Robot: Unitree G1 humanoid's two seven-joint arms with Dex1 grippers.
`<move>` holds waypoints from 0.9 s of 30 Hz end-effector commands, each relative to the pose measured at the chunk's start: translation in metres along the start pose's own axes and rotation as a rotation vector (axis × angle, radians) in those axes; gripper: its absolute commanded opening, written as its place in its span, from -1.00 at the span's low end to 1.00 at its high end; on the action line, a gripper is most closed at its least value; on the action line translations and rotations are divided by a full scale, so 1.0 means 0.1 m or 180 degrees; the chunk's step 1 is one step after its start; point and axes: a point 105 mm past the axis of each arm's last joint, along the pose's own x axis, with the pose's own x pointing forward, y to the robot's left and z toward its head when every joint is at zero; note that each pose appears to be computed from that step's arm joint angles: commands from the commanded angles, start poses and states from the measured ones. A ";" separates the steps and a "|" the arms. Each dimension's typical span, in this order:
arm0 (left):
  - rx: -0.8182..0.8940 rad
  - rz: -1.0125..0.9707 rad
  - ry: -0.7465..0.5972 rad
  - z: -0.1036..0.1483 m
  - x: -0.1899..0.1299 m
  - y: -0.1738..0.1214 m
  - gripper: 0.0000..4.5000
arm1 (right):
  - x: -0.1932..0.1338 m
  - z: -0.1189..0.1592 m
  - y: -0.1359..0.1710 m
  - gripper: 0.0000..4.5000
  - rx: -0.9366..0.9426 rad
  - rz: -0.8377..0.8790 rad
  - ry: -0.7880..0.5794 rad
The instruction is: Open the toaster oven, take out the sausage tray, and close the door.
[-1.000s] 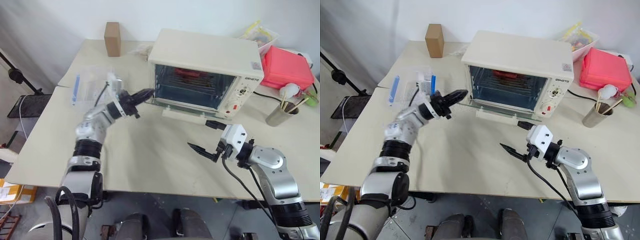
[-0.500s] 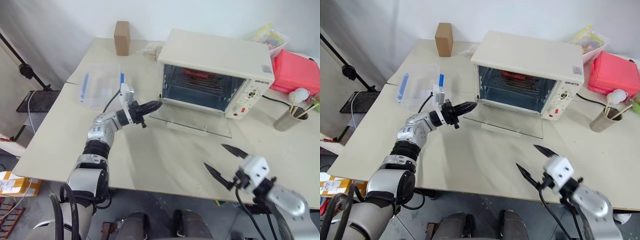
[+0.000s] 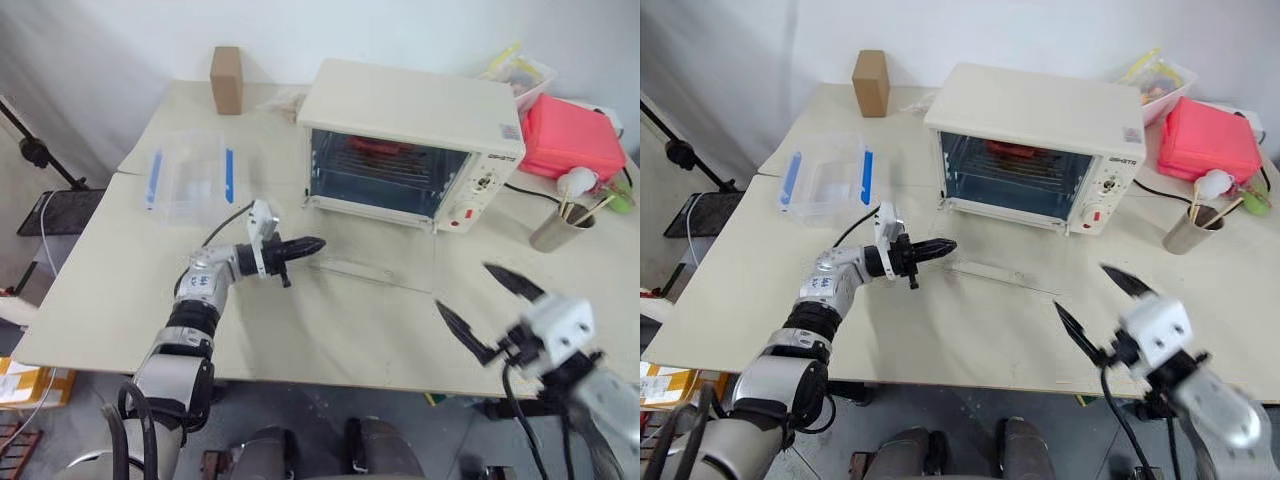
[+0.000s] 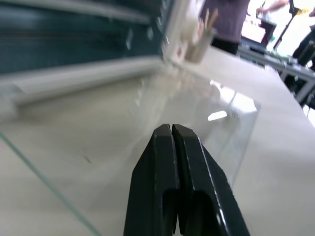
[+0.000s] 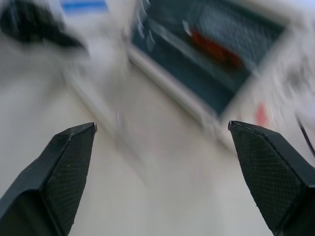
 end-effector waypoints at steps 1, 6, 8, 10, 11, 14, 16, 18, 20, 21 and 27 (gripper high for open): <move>0.0122 0.0144 -0.0040 0.06 -0.07 0.04 -0.71 | 0.23 0.03 0.05 1.00 0.0018 0.0079 0.0005; 0.0212 0.0308 -0.0288 0.17 -0.24 0.00 -0.08 | 0.86 0.07 0.02 1.00 -0.0387 -0.0031 -0.0047; 0.0249 0.0370 -0.0394 0.24 -0.33 -0.04 0.19 | 1.05 0.04 -0.04 1.00 -0.0639 -0.0145 0.0052; 0.0345 0.0482 -0.0468 0.31 -0.46 -0.09 0.46 | 1.25 0.01 -0.16 1.00 -0.0838 -0.0345 0.0141; 0.0406 0.0548 -0.0509 0.34 -0.53 -0.11 0.57 | 1.35 0.00 -0.20 1.00 -0.0891 -0.0402 0.0150; 0.0518 0.0616 -0.0591 0.43 -0.64 -0.22 0.91 | 1.53 -0.08 -0.26 1.00 -0.1145 -0.0462 0.0246; 0.0589 0.0630 -0.0604 0.46 -0.68 -0.28 0.99 | 1.60 -0.12 -0.30 1.00 -0.1333 -0.0474 0.0273; 0.0522 0.0792 -0.0729 0.53 -0.79 -0.34 0.99 | 1.75 -0.16 -0.36 1.00 -0.1697 -0.0500 0.0352; 0.0451 0.0828 -0.0735 0.52 -0.87 -0.42 0.99 | 1.86 -0.22 -0.48 1.00 -0.1915 -0.0602 0.0512; 0.0439 0.0844 -0.0710 0.51 -0.89 -0.45 0.99 | 1.89 -0.24 -0.52 1.00 -0.1959 -0.0644 0.0570; 0.0330 0.0852 -0.0545 0.39 -0.95 -0.55 0.99 | 2.03 -0.29 -0.64 1.00 -0.2073 -0.0725 0.0726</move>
